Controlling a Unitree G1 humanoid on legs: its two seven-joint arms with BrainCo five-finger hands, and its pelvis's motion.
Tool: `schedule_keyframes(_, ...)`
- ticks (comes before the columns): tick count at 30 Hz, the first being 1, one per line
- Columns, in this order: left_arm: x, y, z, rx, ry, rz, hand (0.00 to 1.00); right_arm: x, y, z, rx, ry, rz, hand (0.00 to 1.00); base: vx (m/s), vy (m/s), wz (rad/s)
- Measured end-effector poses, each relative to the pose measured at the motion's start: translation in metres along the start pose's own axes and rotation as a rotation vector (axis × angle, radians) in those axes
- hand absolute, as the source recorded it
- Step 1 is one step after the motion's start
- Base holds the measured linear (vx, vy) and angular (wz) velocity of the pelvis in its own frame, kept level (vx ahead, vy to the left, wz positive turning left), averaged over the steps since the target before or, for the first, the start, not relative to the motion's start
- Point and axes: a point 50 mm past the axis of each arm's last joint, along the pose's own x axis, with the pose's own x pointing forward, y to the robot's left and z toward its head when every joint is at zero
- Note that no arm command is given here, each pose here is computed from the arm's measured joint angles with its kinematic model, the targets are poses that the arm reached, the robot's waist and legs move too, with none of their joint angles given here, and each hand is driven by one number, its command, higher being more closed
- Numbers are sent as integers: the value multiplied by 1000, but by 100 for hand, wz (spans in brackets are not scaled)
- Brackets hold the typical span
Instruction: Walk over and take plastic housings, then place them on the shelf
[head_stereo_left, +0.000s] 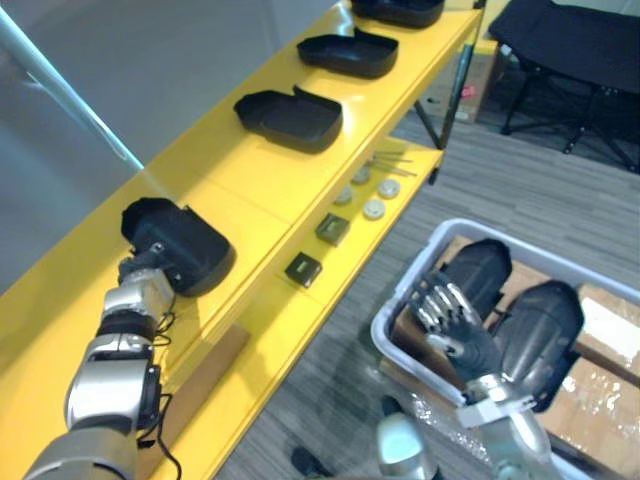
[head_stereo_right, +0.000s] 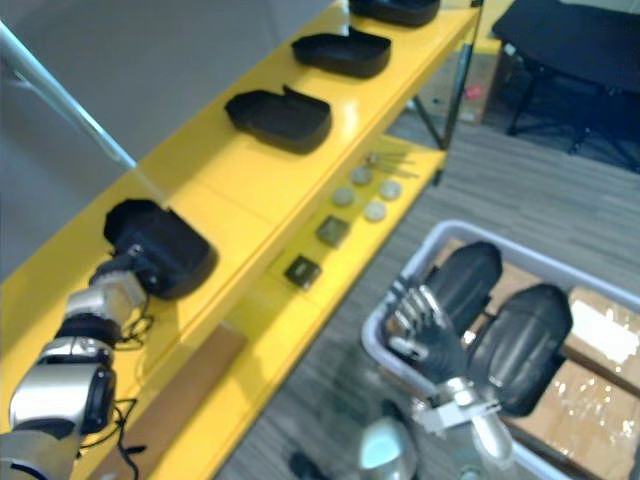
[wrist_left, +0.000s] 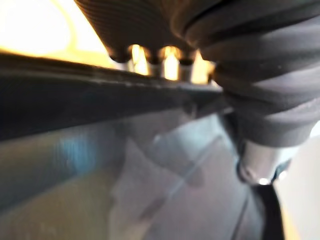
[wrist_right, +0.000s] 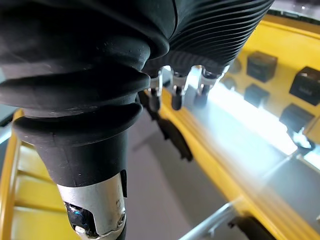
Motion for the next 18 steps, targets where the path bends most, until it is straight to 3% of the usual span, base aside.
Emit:
schedule_keyframes(6,1,7,3,164,19,74,0,0,0,1,18,-4,2,0,0,0,0)
schedule_keyframes(11,1,35,36,293,-10,211,0,1,1,0,27,-6,7,0,7,1,2)
schedule_keyframes(18,-2,45,47,346,37,260,0,2,4,-4,54,21,11,0,10,1,2)
